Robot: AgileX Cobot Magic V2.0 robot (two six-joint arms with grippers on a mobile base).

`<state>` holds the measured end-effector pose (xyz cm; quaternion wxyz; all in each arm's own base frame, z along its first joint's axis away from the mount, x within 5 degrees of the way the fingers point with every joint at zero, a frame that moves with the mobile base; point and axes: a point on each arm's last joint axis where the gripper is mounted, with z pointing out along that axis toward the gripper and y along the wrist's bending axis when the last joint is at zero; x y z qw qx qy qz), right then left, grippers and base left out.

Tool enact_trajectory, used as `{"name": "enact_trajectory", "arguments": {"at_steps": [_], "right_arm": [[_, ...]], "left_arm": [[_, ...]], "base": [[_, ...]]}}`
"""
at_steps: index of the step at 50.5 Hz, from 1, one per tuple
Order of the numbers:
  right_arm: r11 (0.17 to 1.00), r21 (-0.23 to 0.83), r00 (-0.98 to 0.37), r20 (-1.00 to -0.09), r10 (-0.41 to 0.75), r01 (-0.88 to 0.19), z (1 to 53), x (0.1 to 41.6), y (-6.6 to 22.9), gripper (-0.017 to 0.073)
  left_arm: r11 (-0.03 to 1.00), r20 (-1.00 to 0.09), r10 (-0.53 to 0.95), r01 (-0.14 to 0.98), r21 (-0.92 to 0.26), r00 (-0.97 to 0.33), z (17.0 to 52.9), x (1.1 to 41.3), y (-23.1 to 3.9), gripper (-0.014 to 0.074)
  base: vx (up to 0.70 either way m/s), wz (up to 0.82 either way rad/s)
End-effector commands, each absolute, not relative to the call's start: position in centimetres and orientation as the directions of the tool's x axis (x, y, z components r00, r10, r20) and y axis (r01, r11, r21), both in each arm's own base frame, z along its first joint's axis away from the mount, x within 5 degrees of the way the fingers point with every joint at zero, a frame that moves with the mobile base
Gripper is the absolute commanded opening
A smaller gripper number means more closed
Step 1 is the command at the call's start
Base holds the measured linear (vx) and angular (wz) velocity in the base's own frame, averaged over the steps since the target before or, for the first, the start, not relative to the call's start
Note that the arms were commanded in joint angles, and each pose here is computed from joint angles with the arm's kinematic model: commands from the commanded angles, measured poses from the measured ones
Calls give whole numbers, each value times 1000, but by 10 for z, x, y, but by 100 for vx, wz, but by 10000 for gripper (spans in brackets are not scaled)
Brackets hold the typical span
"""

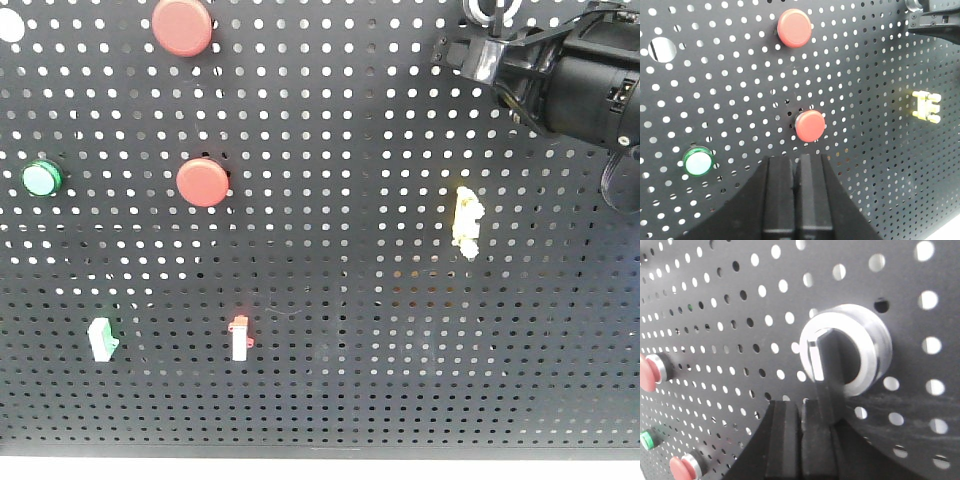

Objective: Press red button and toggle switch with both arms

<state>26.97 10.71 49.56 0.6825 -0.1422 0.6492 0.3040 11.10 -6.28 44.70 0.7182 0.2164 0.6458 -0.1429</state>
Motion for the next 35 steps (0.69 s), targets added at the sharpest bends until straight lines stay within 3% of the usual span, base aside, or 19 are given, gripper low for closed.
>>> {"name": "enact_trajectory", "arguments": {"at_steps": [1, 21, 35], "right_arm": [[780, 224, 48, -950, 308, -584, 521, 257, 99, -3], [714, 284, -29, -937, 348, -640, 515, 261, 108, -3], [725, 285, -18, -936, 353, -627, 516, 262, 106, -3]], "left_arm": [[874, -980, 11, 474, 107, 200, 461, 110, -62, 2], [874, -980, 13, 474, 107, 197, 461, 111, -62, 2], [874, -980, 13, 474, 107, 197, 461, 111, -62, 2]], "base": [[0, 0], [0, 0], [0, 0]]}}
